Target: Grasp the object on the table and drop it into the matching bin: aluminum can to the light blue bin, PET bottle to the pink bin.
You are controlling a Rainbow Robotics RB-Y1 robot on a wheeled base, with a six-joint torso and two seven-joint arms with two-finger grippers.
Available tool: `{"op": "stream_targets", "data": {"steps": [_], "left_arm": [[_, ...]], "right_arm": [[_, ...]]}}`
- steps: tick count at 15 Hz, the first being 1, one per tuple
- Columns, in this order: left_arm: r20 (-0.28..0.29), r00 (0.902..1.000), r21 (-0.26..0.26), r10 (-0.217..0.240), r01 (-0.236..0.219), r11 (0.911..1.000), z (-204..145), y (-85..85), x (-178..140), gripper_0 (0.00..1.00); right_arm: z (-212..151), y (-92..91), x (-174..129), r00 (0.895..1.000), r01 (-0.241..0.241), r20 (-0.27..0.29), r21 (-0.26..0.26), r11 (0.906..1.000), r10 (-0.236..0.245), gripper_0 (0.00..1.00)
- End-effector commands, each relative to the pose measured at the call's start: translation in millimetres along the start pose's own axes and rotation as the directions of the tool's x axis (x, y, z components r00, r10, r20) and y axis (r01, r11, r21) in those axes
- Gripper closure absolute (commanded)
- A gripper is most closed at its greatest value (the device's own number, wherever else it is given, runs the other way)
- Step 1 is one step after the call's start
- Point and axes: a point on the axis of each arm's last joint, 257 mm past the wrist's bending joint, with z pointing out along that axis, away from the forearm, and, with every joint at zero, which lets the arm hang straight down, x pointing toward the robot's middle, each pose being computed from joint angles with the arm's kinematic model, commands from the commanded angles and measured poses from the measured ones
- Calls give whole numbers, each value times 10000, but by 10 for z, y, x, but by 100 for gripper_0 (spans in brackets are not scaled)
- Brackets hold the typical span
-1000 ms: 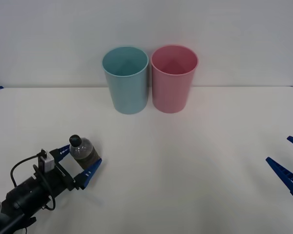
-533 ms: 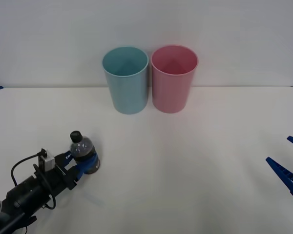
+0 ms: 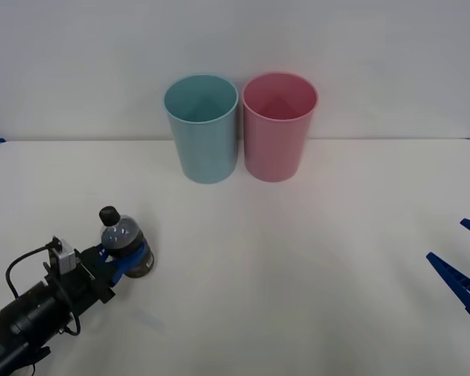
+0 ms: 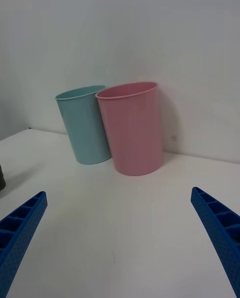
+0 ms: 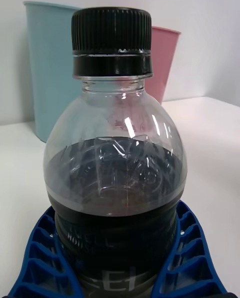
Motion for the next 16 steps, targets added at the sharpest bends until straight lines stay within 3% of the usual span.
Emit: {"op": "stream_targets", "data": {"steps": [1,2,6,10,14,16], "left_arm": [[343,9992,-25,-185,186,9998,-43,61,-186,100],[448,9982,60,-391,388,9992,-52,63,-289,100],[910,9923,-404,-846,886,9952,-105,128,-678,100],[1524,9852,-754,-779,902,9931,-99,164,-1071,100],[2323,9693,-843,-803,1023,9912,-42,180,-1498,100],[2688,9576,-824,-1041,1306,9880,-29,163,-1765,100]], "right_arm": [[0,0,0,10000,0,0,0,10000,0,0],[0,0,0,10000,0,0,0,10000,0,0],[0,0,0,10000,0,0,0,10000,0,0],[0,0,0,10000,0,0,0,10000,0,0],[0,0,0,10000,0,0,0,10000,0,0],[0,0,0,10000,0,0,0,10000,0,0]]}}
